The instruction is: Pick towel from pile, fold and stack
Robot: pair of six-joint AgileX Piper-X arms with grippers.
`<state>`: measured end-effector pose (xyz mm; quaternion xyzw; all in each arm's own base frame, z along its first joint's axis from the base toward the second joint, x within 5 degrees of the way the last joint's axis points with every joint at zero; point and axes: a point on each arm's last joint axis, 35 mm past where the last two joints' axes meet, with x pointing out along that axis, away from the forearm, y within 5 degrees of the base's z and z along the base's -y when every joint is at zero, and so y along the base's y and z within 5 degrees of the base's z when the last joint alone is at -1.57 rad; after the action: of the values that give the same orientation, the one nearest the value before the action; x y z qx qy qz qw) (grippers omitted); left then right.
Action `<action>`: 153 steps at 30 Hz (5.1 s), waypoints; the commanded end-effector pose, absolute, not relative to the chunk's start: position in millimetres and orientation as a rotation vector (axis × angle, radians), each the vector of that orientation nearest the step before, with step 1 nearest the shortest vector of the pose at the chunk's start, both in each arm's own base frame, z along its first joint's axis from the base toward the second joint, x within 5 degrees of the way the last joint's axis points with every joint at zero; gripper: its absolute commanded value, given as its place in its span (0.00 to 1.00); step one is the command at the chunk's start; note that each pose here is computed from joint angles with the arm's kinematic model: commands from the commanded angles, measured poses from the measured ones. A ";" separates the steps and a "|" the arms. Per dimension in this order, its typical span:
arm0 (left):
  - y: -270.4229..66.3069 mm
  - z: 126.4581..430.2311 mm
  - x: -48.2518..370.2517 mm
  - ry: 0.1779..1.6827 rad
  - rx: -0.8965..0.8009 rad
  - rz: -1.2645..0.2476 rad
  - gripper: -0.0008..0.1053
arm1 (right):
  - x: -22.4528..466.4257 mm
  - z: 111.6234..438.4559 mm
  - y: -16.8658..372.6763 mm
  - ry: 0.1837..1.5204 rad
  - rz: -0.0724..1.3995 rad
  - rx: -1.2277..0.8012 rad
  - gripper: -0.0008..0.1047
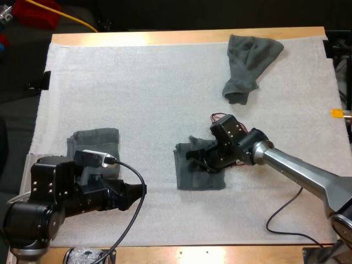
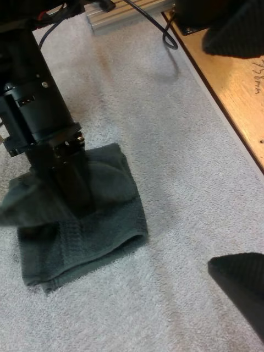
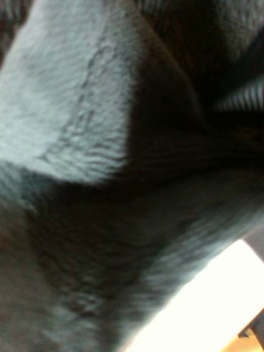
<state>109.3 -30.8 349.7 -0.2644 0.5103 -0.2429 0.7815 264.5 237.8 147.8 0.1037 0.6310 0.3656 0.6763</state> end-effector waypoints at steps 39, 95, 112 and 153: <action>-30.8 352.5 108.9 1.092 -0.569 -0.531 0.66 | 248.2 162.9 261.4 1.359 0.996 0.211 0.49; -42.7 297.7 216.8 1.203 -0.607 -0.547 0.67 | 181.4 311.1 179.2 1.019 0.695 -0.076 0.76; -80.3 222.5 245.6 1.312 -0.634 -0.577 0.67 | 181.4 311.1 179.2 1.019 0.695 -0.076 0.76; -98.2 123.8 277.4 1.570 -0.768 -0.463 0.67 | 181.4 311.1 179.2 1.019 0.695 -0.076 0.76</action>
<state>278.9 -94.4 128.2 -0.3327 0.6742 -0.1989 0.6286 182.8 180.4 308.8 -0.0299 0.4809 0.3244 0.8140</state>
